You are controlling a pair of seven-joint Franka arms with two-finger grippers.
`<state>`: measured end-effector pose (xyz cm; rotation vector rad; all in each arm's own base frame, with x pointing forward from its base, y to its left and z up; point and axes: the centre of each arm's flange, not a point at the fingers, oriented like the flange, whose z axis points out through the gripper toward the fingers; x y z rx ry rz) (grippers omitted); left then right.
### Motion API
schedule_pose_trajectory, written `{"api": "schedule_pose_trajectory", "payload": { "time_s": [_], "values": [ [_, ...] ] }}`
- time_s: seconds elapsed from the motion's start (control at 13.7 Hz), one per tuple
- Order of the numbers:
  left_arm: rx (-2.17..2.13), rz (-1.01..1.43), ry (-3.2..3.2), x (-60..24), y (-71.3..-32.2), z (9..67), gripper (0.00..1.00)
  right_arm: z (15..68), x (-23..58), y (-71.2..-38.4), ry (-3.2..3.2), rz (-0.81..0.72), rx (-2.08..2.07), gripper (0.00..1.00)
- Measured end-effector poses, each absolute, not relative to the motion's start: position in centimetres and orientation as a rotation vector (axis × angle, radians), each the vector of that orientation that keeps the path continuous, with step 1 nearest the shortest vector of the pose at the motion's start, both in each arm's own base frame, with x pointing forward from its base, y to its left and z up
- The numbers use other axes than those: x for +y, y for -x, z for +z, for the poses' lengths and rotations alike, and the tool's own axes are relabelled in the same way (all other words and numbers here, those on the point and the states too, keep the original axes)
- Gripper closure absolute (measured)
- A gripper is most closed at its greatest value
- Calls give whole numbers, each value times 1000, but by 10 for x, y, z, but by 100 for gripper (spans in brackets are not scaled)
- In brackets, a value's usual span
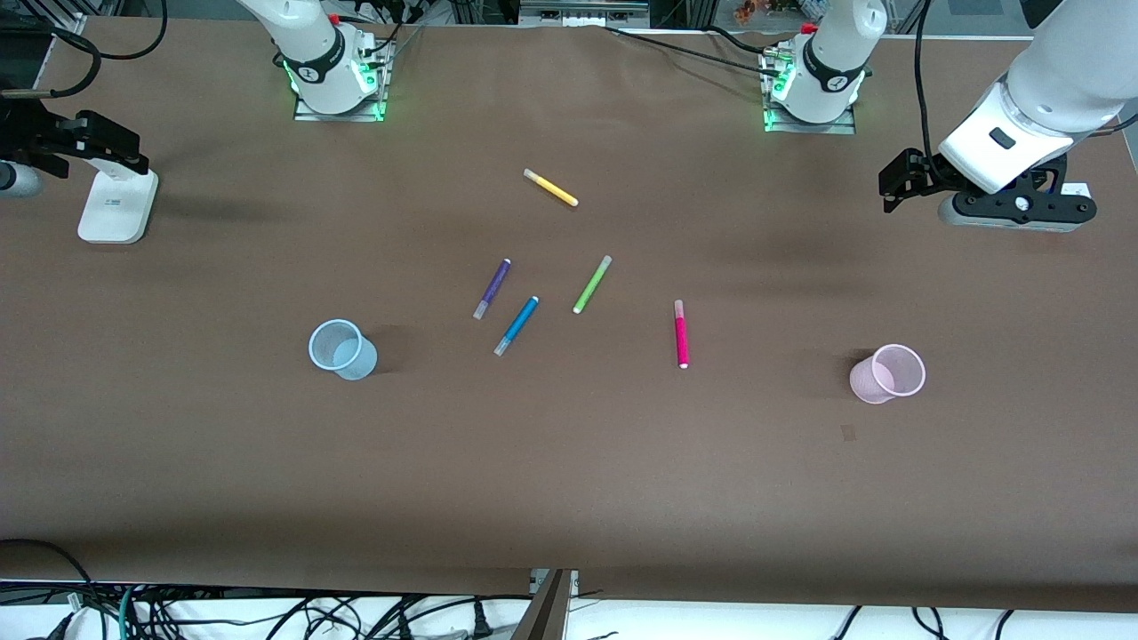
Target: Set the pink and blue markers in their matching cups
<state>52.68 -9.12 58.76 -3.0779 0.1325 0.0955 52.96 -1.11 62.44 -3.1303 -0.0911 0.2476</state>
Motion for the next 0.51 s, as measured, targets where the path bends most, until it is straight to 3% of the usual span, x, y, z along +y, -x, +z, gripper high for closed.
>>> {"api": "schedule_pose_trajectory", "payload": {
  "time_s": [0.51],
  "values": [
    [133,95,3078,-91,-527,588,0,625,-13,-531,3130,248,-87,0]
  ]
}}
